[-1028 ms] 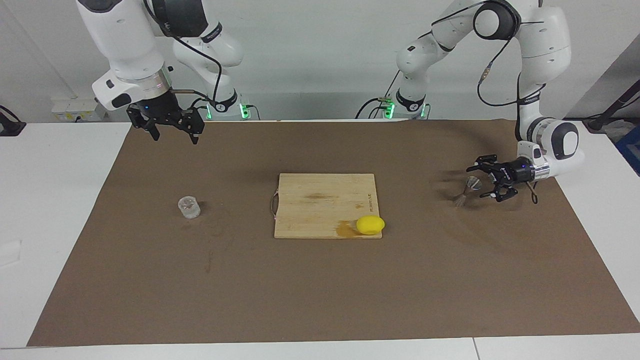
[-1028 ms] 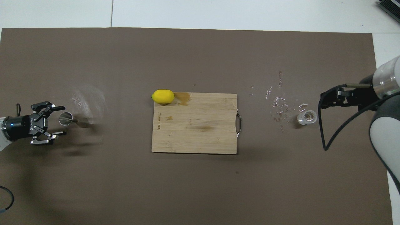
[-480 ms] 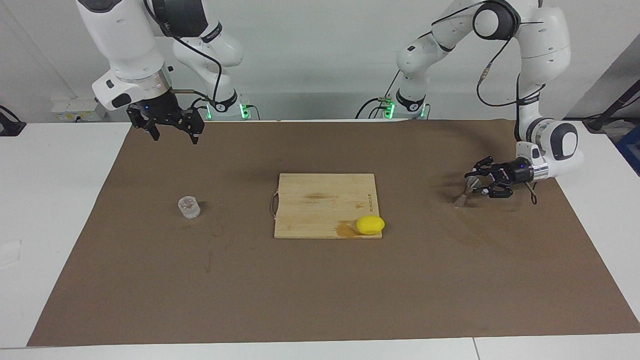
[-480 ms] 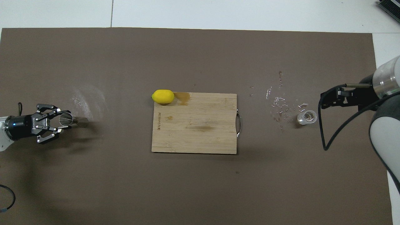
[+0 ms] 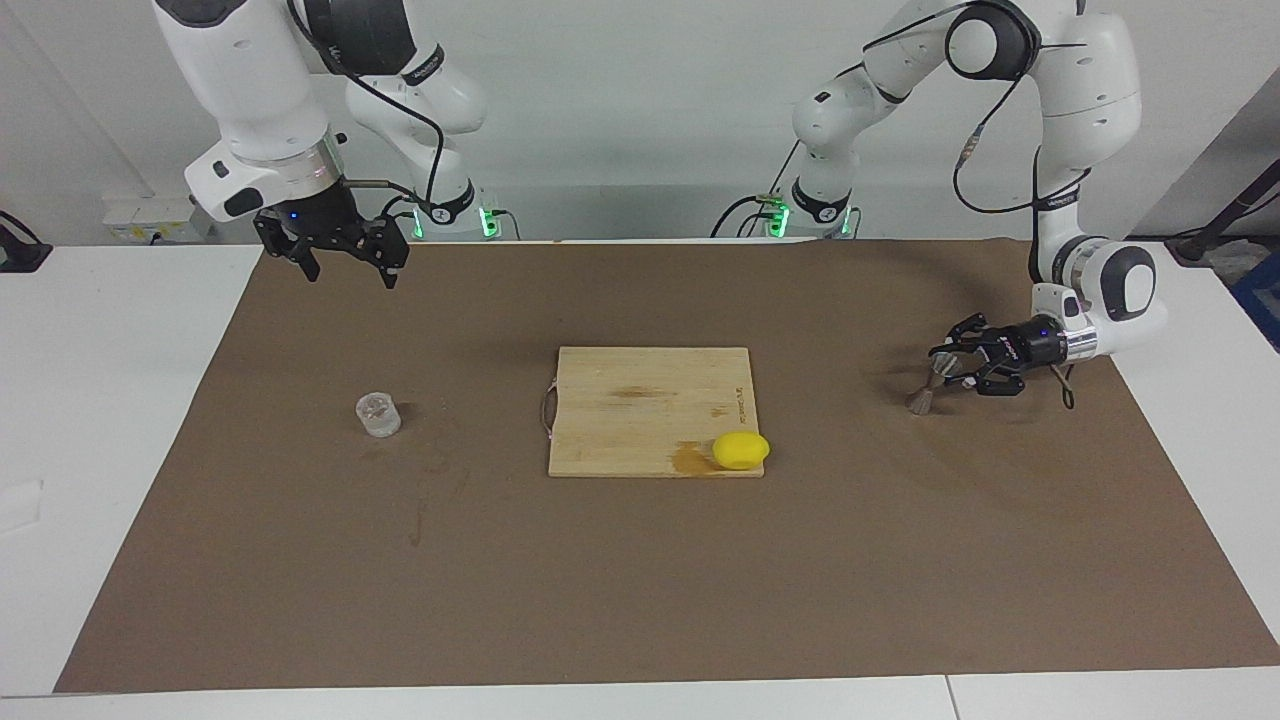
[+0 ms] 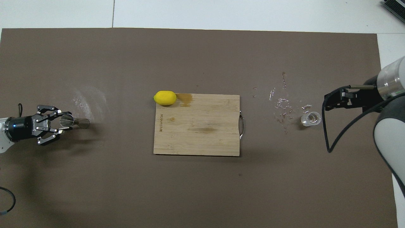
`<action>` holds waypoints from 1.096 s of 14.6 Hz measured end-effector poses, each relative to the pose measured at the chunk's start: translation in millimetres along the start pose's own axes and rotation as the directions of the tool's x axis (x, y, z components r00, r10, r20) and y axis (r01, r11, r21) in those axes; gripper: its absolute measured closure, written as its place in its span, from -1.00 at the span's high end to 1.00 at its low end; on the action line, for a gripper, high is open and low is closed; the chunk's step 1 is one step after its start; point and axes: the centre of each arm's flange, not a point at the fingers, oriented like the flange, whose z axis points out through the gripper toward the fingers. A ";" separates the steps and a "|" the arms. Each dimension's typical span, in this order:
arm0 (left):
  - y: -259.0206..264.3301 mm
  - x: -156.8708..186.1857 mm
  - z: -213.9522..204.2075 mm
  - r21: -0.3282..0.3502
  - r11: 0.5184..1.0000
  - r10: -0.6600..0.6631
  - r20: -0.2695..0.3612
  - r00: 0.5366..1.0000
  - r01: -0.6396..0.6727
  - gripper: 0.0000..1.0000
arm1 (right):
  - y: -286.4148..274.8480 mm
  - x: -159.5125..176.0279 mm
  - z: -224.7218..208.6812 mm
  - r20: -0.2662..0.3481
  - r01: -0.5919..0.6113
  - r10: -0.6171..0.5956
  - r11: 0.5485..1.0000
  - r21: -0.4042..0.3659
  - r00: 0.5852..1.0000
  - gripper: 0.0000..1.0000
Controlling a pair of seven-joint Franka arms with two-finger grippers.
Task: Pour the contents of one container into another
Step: 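Lift and carry the steel cup with the left gripper onto the cutting board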
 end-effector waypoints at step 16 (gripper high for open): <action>7.7 83.4 171.5 -0.171 0.985 0.018 -0.028 0.999 -0.023 0.02 | 0.3 -0.1 1.0 0.003 0.000 0.000 1.000 -0.001 1.000 1.00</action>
